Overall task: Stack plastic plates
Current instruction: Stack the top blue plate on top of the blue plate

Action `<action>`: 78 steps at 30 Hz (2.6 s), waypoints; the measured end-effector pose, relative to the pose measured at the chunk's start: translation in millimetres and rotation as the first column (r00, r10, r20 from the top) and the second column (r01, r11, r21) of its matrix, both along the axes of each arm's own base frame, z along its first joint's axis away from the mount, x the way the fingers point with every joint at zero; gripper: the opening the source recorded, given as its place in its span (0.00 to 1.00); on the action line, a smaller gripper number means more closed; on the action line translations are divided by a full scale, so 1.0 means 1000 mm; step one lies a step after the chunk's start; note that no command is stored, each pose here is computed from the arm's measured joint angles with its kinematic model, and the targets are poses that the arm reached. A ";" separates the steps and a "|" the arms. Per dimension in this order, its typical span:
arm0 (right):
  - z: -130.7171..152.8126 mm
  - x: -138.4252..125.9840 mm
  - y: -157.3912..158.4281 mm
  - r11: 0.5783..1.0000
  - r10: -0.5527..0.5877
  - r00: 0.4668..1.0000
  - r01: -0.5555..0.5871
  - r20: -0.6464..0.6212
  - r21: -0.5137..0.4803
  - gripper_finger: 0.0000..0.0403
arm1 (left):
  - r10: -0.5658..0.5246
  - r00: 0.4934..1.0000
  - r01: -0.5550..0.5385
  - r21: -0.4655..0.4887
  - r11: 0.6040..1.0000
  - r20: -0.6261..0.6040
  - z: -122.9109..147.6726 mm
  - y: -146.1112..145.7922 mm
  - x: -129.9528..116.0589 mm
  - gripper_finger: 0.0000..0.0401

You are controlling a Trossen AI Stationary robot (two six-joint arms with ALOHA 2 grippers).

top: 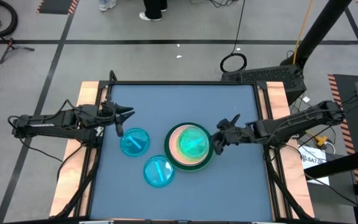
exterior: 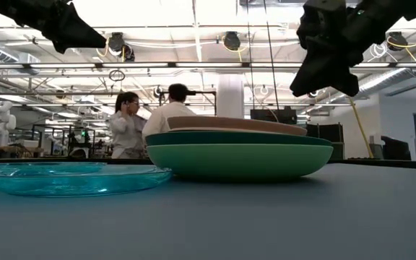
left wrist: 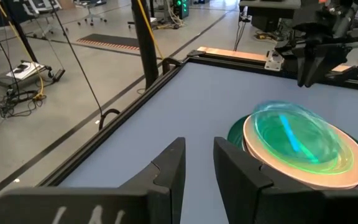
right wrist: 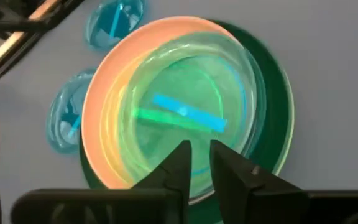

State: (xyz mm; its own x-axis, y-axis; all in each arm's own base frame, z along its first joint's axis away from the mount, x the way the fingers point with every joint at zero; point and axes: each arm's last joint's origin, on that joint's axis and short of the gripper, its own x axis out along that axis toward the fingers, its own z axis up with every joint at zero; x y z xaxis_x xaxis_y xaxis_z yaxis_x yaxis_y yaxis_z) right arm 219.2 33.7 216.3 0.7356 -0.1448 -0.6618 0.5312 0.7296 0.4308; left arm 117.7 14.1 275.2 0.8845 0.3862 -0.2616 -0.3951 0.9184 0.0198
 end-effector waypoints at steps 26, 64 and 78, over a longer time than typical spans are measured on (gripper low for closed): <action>0.012 0.003 -0.011 0.747 0.085 0.990 -0.137 -0.112 -0.651 0.21 | 0.159 0.962 -0.233 -0.363 0.902 -0.223 -0.038 0.001 0.028 0.23; 0.029 0.017 -0.044 0.631 0.177 0.983 -0.154 -0.053 -0.760 0.21 | -0.236 0.489 0.012 -0.264 0.964 -0.840 -0.110 0.042 0.098 0.39; 0.028 0.016 -0.044 0.631 0.177 0.982 -0.163 -0.064 -0.758 0.21 | -0.255 0.426 0.018 -0.273 0.962 -0.868 -0.128 0.044 0.105 0.48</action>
